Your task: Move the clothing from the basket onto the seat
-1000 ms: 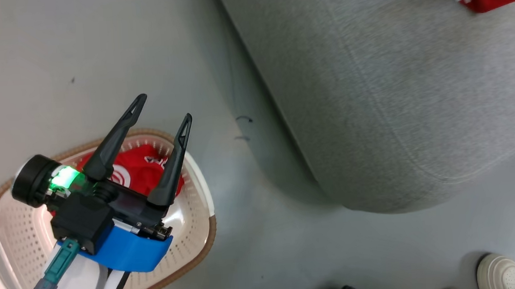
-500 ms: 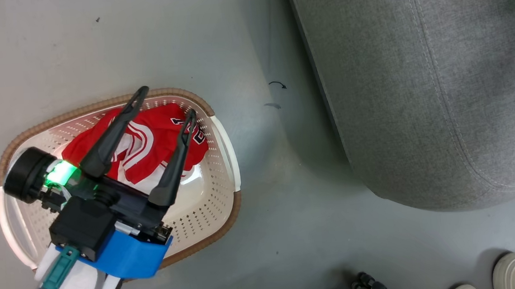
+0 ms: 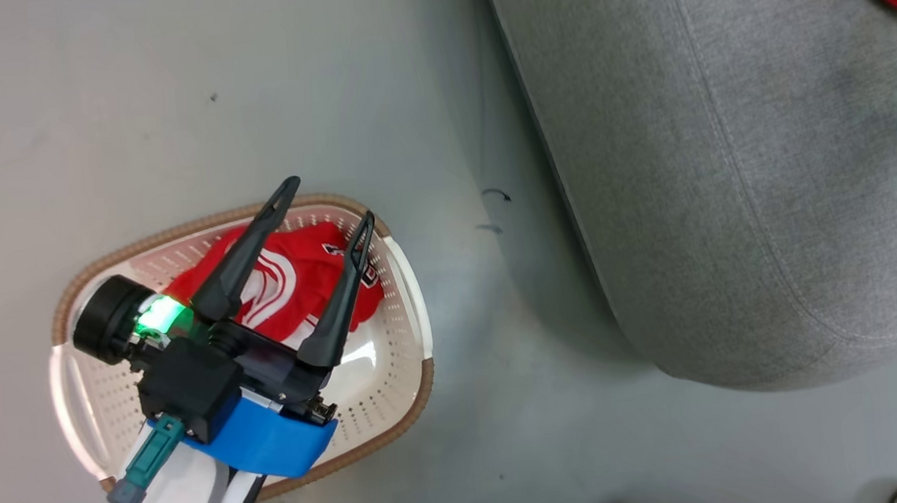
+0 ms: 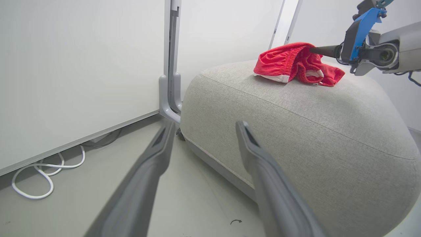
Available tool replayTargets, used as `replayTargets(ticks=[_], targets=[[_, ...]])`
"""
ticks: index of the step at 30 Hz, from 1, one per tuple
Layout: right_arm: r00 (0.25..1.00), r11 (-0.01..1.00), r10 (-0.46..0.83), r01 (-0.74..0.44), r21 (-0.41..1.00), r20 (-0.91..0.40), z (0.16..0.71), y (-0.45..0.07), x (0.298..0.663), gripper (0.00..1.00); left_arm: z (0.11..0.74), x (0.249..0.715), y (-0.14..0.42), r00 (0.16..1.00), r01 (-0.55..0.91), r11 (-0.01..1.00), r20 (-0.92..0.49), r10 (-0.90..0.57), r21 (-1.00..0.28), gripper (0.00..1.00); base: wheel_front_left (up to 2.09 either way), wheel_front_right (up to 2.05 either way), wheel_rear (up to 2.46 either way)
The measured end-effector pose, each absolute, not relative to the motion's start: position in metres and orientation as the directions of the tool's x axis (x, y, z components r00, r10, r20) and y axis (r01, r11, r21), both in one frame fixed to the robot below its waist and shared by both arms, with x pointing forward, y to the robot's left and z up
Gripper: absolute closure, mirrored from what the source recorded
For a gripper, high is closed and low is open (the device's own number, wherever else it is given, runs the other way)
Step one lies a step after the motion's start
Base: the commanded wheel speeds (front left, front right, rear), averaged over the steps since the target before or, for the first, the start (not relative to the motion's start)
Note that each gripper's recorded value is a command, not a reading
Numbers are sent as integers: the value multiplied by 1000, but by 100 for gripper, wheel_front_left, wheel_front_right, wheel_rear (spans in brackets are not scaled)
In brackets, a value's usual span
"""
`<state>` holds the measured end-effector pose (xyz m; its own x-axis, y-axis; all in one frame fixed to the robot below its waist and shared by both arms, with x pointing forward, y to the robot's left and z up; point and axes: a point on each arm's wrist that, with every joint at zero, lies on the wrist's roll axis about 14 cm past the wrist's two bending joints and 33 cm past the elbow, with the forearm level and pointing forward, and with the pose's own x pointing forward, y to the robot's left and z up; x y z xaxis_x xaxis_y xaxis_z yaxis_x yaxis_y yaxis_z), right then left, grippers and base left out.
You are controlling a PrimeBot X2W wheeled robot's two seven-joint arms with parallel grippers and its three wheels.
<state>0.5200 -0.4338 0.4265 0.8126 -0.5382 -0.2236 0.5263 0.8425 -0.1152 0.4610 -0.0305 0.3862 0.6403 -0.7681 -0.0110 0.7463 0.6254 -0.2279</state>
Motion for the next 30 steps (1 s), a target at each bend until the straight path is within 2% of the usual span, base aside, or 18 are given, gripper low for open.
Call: replayTargets(ticks=[4,13,20,30], targets=[[830,859,-511,495,-129,-223,432,-424,508,0,397,458,-26,665,725,651,-14,-746,-224,0,0,0,0],[907,910,-410,399,-112,-101,476,-386,487,0,438,447,-9,752,644,733,4,-659,-218,0,0,0,0],[951,951,-306,303,-70,-45,496,-344,462,0,457,427,27,836,537,819,-6,-549,-203,0,0,0,0],[980,979,-199,199,-48,0,512,-292,424,0,480,401,72,913,403,897,16,-407,-179,0,0,0,0]])
